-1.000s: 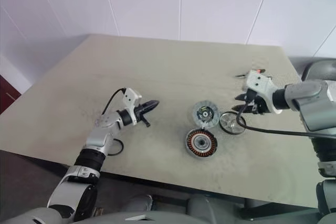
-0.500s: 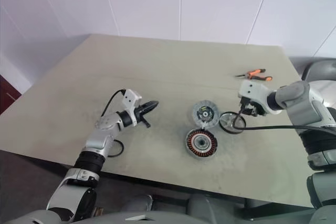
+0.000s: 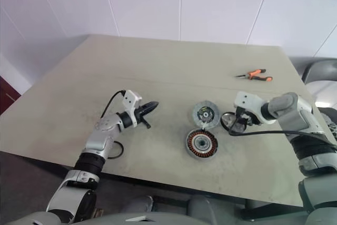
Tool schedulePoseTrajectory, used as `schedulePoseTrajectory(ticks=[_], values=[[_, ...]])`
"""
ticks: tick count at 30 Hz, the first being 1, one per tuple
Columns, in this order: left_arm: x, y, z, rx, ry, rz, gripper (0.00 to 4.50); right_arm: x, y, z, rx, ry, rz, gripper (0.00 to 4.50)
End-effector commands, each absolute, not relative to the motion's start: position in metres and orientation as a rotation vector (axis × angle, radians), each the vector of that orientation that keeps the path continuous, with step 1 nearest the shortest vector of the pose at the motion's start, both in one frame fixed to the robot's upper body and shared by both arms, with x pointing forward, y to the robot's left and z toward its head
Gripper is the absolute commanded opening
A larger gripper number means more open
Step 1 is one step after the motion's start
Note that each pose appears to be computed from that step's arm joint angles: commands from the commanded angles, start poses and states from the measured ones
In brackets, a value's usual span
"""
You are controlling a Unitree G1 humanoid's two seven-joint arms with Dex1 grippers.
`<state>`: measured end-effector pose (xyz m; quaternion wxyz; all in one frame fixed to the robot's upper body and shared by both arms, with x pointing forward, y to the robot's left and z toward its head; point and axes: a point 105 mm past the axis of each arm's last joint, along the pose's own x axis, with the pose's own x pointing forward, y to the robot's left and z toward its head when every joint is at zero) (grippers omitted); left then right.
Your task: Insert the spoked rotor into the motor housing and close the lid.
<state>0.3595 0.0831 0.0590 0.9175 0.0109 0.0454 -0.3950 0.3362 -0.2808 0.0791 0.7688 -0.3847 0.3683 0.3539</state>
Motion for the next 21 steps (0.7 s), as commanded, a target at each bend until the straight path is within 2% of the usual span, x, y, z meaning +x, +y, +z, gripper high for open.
schedulePoseTrajectory(ticks=[1,2,6,18,21], values=[[0.362,0.081,0.073,0.027,0.042,-0.82,0.0,0.328,-0.279,0.059,-0.802,0.853,0.787,1.55],[0.362,0.081,0.072,0.027,0.043,-0.821,0.0,0.325,-0.276,0.057,-0.796,0.861,0.798,1.36],[0.362,0.079,0.072,0.026,0.043,-0.824,0.0,0.319,-0.262,0.054,-0.775,0.867,0.833,0.02],[0.364,0.08,0.074,0.032,0.038,-0.822,0.0,0.329,-0.25,0.047,-0.732,0.794,0.795,0.02],[0.364,0.08,0.074,0.035,0.039,-0.822,0.0,0.335,-0.256,0.058,-0.705,0.757,0.78,0.02]])
